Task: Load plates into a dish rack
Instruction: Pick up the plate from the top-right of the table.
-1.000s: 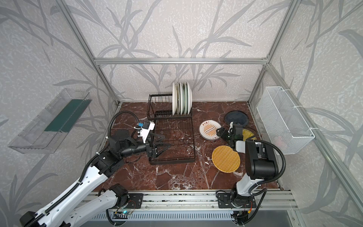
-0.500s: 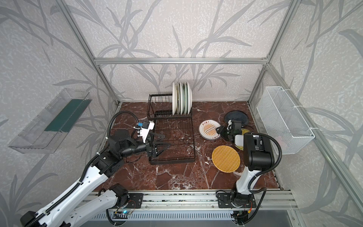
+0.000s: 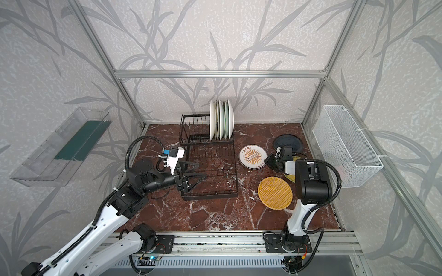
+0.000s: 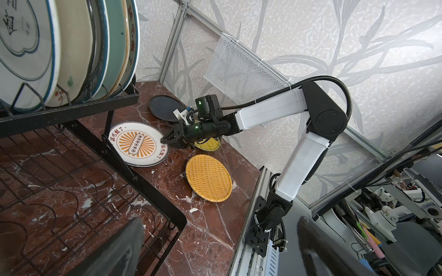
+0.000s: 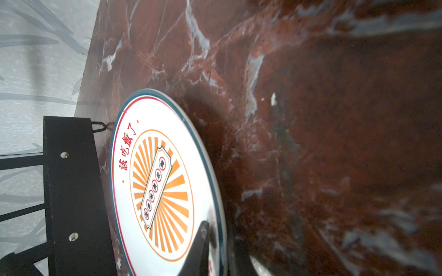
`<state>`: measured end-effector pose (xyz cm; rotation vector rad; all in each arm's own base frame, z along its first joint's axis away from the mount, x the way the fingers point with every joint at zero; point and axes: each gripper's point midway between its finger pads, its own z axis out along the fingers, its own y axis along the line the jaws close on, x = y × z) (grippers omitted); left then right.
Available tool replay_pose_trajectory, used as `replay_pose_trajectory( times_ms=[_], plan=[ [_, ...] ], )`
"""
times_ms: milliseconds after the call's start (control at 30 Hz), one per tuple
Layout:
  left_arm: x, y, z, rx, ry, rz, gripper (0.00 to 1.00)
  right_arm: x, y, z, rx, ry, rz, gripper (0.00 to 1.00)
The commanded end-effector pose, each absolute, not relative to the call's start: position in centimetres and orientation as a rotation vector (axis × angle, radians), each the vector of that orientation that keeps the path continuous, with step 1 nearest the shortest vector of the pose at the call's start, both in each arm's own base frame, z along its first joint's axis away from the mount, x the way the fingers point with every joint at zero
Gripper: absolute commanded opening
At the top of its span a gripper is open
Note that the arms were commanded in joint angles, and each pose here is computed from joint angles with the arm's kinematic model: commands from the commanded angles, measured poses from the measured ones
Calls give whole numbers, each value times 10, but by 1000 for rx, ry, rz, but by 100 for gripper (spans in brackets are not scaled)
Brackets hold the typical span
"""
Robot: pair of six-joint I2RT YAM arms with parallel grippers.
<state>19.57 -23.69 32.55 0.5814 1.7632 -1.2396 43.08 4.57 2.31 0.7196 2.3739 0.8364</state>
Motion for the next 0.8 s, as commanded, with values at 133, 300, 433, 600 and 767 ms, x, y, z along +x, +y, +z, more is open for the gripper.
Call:
replay_pose_trajectory(
  times_ms=[133, 300, 433, 600, 767],
  plan=[
    [200, -233, 324, 555, 1755, -1212, 99, 432, 50, 48, 745, 2262, 938, 9],
    [203, -229, 324, 530, 1752, -1180, 99, 429, 35, 90, 790, 2148, 959, 0],
    [207, -225, 324, 505, 1737, -1157, 99, 419, 25, 120, 828, 2081, 941, 0],
    [213, -221, 322, 467, 1737, -1123, 99, 397, 20, 145, 900, 2086, 907, 0],
    [219, -218, 320, 427, 1734, -1097, 99, 356, 4, 159, 1008, 2134, 731, 0]
  ],
)
